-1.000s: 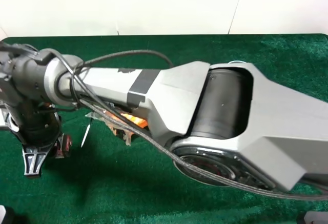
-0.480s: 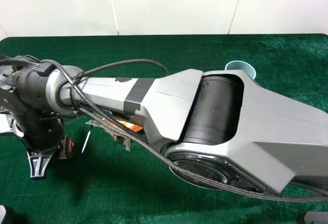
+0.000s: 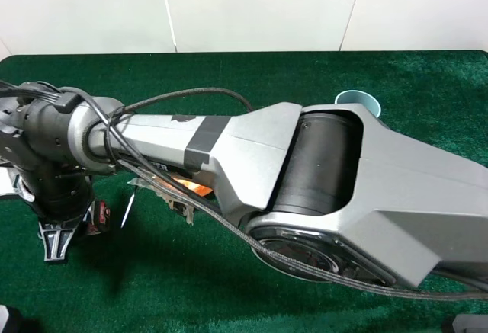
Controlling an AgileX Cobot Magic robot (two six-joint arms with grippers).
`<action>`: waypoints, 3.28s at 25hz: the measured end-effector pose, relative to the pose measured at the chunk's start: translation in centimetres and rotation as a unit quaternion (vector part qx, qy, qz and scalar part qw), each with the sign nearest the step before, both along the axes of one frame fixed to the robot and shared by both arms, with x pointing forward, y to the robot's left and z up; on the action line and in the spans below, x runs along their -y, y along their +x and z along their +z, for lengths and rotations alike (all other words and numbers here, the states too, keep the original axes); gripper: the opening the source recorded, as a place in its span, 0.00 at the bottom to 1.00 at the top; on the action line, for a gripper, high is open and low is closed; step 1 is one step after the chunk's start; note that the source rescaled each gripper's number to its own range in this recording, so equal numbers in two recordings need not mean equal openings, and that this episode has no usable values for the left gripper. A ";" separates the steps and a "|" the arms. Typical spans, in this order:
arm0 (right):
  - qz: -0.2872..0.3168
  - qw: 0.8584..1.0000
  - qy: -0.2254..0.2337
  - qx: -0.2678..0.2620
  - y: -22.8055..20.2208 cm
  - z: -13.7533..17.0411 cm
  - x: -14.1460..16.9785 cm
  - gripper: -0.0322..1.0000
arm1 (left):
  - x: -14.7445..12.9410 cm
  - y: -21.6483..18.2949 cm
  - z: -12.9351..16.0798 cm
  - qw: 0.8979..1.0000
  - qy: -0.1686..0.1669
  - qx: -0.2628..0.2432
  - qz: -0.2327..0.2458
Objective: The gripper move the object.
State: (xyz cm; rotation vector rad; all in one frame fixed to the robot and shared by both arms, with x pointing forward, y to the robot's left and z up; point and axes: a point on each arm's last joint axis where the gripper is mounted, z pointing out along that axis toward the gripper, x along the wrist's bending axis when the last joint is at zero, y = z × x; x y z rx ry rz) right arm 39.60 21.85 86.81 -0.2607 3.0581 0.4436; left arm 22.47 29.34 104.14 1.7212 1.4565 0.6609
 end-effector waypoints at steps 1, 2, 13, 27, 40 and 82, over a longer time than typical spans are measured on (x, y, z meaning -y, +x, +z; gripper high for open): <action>0.000 1.000 0.000 0.001 0.0 0.0 0.0 0.36 | 0.0 0.0 0.0 1.000 0.000 0.000 0.000; 0.000 1.000 0.000 0.001 0.0 0.0 0.0 0.43 | 0.0 0.0 0.0 1.000 0.000 0.000 0.000; -0.007 1.000 0.009 0.010 0.2 1.4 0.0 0.99 | 0.0 0.0 0.0 1.000 0.000 0.000 0.000; -0.061 0.997 0.018 0.033 3.4 11.6 3.4 1.00 | 0.0 0.0 0.0 1.000 0.000 0.000 0.000; -0.186 0.978 0.074 0.065 12.1 20.7 12.2 1.00 | 0.0 0.0 0.0 1.000 0.000 0.000 0.000; -0.501 0.821 0.256 0.099 -11.9 20.0 48.9 1.00 | 0.0 0.0 0.0 1.000 0.000 0.000 0.000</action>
